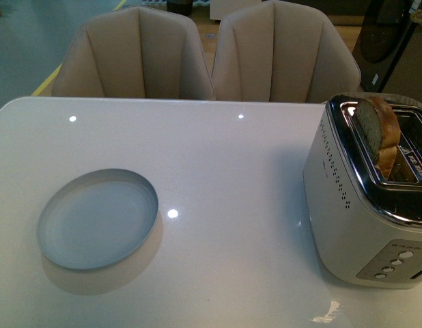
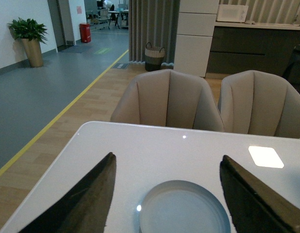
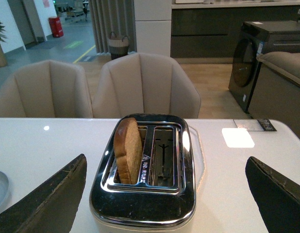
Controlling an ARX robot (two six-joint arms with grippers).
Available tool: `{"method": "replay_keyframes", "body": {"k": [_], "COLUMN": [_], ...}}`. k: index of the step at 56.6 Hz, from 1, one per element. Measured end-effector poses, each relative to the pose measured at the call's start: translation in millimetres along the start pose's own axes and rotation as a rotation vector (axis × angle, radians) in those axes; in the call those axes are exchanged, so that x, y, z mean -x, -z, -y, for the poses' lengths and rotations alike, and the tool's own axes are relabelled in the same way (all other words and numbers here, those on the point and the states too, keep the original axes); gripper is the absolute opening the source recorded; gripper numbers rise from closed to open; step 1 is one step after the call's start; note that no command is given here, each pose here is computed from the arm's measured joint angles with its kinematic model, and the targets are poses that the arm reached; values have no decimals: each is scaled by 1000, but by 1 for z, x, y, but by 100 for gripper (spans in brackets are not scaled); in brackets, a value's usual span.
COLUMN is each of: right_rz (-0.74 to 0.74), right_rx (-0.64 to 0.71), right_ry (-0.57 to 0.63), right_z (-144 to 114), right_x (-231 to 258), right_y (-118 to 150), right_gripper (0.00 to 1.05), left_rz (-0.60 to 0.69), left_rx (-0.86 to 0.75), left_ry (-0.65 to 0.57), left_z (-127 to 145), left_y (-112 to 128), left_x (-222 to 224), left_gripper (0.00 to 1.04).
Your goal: Left arm holds plate, right arm toasts bread
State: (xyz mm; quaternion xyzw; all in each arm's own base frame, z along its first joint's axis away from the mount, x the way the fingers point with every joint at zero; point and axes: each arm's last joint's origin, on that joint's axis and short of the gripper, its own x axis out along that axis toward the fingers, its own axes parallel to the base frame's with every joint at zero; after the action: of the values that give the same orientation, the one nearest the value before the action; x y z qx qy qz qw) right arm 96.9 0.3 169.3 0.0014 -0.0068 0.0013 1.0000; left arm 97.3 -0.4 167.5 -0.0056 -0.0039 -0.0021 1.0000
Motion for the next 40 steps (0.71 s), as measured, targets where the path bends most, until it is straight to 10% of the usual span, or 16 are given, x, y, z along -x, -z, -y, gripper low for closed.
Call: {"method": "replay_keyframes", "body": {"k": [6,40], "right_rz": [0,0], "right_rx": [0,0], "right_ry": [0,0], "right_z": [0,0], "right_x": [0,0], "right_y": [0,0], "right_gripper": [96,96], "left_rz": [0,0], "left_rx": [-1,-2], "left_ry": [0,0], "left_z": [0,0], "left_y": [0,0], "left_x": [0,0], "left_gripper": [99,98]}}
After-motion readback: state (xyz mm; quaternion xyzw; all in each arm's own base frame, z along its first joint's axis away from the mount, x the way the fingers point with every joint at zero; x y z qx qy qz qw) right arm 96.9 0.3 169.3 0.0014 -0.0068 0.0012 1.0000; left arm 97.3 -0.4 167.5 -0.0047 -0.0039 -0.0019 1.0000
